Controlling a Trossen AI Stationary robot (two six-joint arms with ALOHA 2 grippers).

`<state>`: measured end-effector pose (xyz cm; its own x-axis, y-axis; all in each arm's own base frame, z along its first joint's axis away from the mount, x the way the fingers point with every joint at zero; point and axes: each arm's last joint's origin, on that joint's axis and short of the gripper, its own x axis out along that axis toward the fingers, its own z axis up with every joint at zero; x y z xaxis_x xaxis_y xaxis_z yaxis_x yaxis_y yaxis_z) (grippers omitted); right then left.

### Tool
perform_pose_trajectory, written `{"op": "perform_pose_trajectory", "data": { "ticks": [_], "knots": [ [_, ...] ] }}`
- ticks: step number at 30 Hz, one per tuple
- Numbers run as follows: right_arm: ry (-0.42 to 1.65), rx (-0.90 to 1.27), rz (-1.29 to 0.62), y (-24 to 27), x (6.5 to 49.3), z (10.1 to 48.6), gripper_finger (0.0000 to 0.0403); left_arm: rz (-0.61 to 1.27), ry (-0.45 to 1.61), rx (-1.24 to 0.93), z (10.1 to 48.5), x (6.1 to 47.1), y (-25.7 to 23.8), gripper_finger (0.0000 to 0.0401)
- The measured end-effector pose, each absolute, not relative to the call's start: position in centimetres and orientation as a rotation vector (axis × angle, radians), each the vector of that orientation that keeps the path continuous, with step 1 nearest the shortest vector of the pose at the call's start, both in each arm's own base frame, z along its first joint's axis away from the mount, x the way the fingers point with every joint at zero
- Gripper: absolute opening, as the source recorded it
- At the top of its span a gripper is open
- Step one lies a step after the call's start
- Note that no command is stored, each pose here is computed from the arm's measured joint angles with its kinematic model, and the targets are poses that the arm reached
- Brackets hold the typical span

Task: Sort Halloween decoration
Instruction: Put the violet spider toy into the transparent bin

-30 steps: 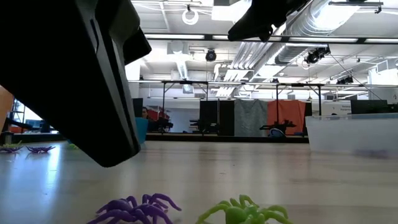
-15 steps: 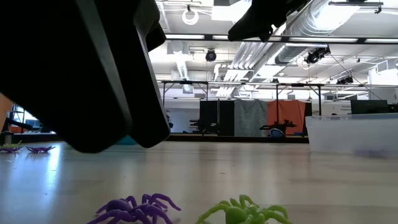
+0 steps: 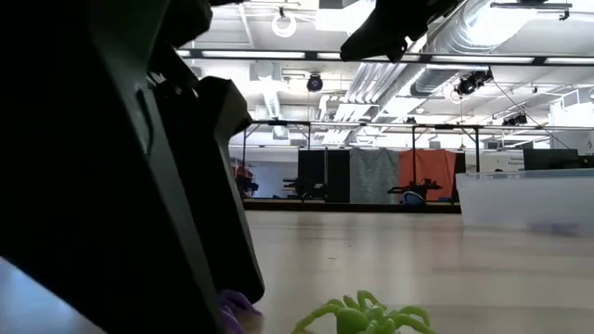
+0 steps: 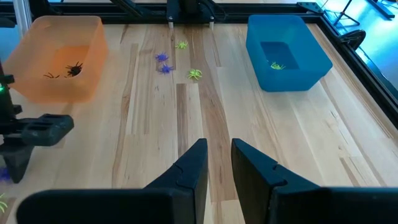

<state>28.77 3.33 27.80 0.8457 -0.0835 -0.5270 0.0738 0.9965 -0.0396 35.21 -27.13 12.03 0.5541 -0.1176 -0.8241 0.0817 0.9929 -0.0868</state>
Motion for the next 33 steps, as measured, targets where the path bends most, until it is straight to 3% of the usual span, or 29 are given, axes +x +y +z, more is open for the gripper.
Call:
{"op": "perform_pose_trajectory", "data": {
  "ticks": [10, 19, 33],
  "knots": [
    [0.560, -0.019, -0.083, 3.3, 28.8, 27.8, 0.0071, -0.056, 1.039, 0.031, 10.0, 34.8, -26.7, 0.0143],
    [0.565, -0.020, -0.083, 3.3, 28.7, 27.7, 0.0071, -0.034, 1.050, 0.027, 10.0, 35.0, -26.1, 0.0012],
    [0.566, -0.020, -0.083, 3.3, 28.7, 27.7, 0.0071, -0.059, 1.012, 0.034, 13.0, 34.8, -25.5, 0.0000]
  ]
}}
